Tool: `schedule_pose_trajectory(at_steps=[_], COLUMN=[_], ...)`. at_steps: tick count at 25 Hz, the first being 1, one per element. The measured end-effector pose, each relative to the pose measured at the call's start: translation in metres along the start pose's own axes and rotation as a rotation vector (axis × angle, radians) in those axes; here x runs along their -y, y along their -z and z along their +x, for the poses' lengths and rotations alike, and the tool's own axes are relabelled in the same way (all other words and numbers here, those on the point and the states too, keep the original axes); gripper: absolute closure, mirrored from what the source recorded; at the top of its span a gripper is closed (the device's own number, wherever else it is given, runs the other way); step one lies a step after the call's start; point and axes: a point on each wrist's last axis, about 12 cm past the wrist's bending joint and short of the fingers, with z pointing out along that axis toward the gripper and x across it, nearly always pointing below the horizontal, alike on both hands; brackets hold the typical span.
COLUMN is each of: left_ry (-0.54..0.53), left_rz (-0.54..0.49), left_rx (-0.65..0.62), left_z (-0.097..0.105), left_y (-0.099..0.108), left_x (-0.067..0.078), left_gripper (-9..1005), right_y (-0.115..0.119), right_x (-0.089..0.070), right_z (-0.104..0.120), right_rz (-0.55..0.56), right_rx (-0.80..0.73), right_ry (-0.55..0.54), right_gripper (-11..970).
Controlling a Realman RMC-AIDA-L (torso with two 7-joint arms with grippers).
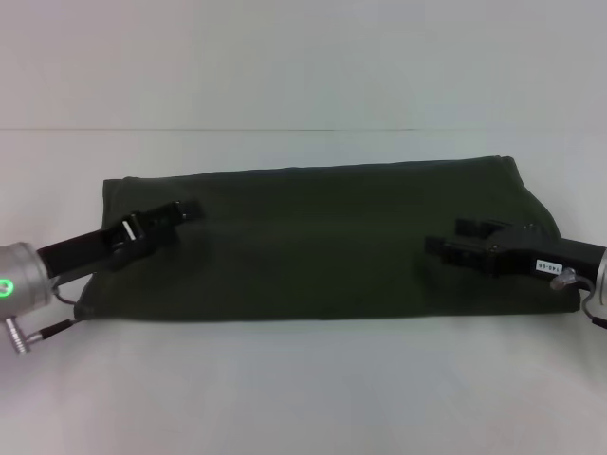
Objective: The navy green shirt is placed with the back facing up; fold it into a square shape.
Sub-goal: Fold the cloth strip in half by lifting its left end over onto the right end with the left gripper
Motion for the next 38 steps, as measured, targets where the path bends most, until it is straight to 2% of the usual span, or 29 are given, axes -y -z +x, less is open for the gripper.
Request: schedule_pose_trajectory(at_steps=[4,11,17,29,34,36,38], left_ry=[-0.017,-0.045,-0.033,-0.048,-0.025,-0.007,0.001], left_rz=[-0.046,-0.155,-0.192,-0.213,-0.199,-0.196,-0.196], left_rx=[-0.011,0.043,0.059,0.053,0.072,0.073,0.072], left_z=[0.004,0.006,0.005,-0.007,-0.018,-0.026,-0.027], left_y=[-0.015,-0.032,-0.037,-0.027,-0.014,0.003,0.008], left_x=[0.001,-0.005,-0.007,-0.01,-0.012,-0.016,-0.017], left_gripper=[181,180,181,180,179,178,178], right_y=[-0.002,-0.008,-0.012,-0.019,-0.025,-0.029,-0.034], right_x=[-0.002,-0.006,-0.008,-0.012,-0.016,-0.02,-0.023], right_z=[0.0,-0.003,-0.005,-0.014,-0.018,-0.021,-0.024], right_rz=[-0.006,-0.026,-0.036,-0.05,-0.072,-0.09,-0.104], right_rx=[-0.001,-0.005,-0.012,-0.002,0.004,-0.002,-0.014], right_ry=[0.002,0.027,0.037,0.086,0.169,0.21,0.234], right_gripper=[193,193,193,192,192,192,192])
